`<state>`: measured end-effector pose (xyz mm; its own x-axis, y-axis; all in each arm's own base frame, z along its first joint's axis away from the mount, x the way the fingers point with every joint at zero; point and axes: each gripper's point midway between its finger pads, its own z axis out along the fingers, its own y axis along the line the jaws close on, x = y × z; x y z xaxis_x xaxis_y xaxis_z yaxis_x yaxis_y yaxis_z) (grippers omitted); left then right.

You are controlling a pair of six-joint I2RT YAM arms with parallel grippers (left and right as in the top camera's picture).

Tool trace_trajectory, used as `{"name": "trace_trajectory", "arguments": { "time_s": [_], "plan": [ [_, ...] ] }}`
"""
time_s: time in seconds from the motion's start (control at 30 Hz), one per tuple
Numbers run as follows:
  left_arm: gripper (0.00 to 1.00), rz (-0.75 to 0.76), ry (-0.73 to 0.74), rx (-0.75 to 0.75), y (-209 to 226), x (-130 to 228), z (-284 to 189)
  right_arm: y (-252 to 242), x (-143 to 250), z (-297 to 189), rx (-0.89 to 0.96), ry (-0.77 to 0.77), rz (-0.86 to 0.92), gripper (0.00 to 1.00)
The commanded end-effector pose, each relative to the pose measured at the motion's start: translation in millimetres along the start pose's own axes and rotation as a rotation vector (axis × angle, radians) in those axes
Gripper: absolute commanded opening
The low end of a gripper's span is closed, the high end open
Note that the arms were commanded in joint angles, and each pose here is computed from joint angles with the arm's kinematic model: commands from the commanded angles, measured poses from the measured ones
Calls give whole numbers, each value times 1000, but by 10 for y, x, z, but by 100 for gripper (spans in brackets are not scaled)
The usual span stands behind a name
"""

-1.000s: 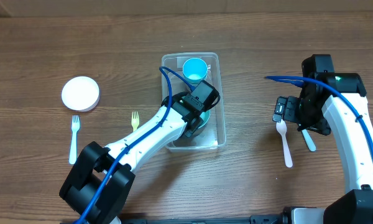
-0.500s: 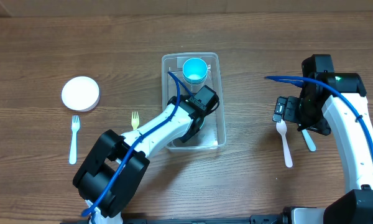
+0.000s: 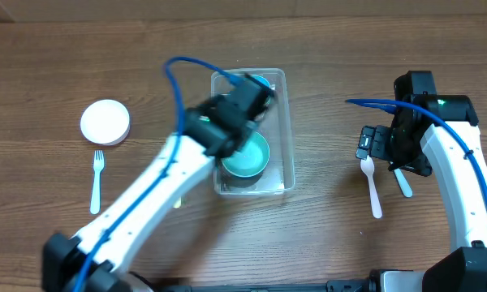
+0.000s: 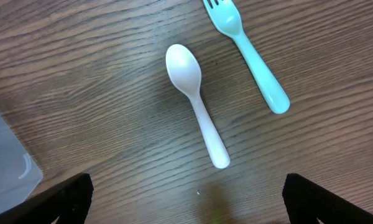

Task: Pack container
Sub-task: 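Stack the teal bowl into the bowl in the container, then move the left gripper to the white bowl and grasp it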

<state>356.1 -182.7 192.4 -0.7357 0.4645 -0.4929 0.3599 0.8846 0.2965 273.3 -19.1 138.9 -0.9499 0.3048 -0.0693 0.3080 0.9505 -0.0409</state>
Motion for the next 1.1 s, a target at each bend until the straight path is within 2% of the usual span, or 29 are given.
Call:
{"name": "trace_trajectory", "arguments": {
  "time_s": [0.0, 0.03, 0.07, 0.13, 0.2, 0.23, 0.43, 0.63, 0.7, 0.73, 0.77, 0.8, 0.87, 0.9, 0.97, 1.0, 1.07],
  "plan": [
    [32, -328, 0, -82, 961, 142, -255, -20, -16, -25, 3, -14, 2, 100],
    [43, -388, 60, -111, 1225, 339, -227, -20, -16, -25, 3, -14, 3, 100],
    [45, -431, 104, -124, 1386, 482, -196, -20, -16, -25, 3, -14, 3, 100],
    [57, -552, 178, -119, 1758, 815, -35, -20, -16, -25, 3, -14, 3, 100],
    [73, -553, 178, -95, 1831, 885, 93, -20, -16, -25, 3, -14, 3, 100],
    [100, -538, 185, -93, 1841, 960, 225, -20, -16, -25, 3, -14, 2, 100],
    [100, -553, 210, -121, 1898, 1270, 774, -20, -16, -25, 3, -14, 2, 100],
    [100, -367, 298, -54, 1809, 1448, 1386, -20, -16, -25, 3, -14, 3, 100],
    [96, -324, 326, -42, 1768, 1530, 1612, -20, -16, -25, 3, -14, 2, 100],
    [88, -322, 334, -52, 1775, 1556, 1674, -20, -16, -25, 3, -14, 2, 100],
    [84, -320, 336, -71, 1806, 1564, 1699, -20, -16, -25, 3, -14, 3, 100],
    [71, -320, 330, -91, 1846, 1552, 1704, -20, -16, -25, 3, -14, 2, 100],
    [53, -322, 306, -106, 1889, 1500, 1711, -20, -16, -25, 3, -14, 3, 100],
    [39, -322, 303, -107, 1892, 1493, 1714, -20, -16, -25, 3, -14, 2, 100],
    [20, -322, 302, -108, 1895, 1490, 1714, -20, -16, -25, 3, -14, 3, 100],
    [16, -323, 299, -109, 1898, 1485, 1716, -20, -16, -25, 3, -14, 2, 100],
    [20, -323, 295, -110, 1903, 1476, 1718, -20, -16, -25, 3, -14, 2, 100]
  ]
}}
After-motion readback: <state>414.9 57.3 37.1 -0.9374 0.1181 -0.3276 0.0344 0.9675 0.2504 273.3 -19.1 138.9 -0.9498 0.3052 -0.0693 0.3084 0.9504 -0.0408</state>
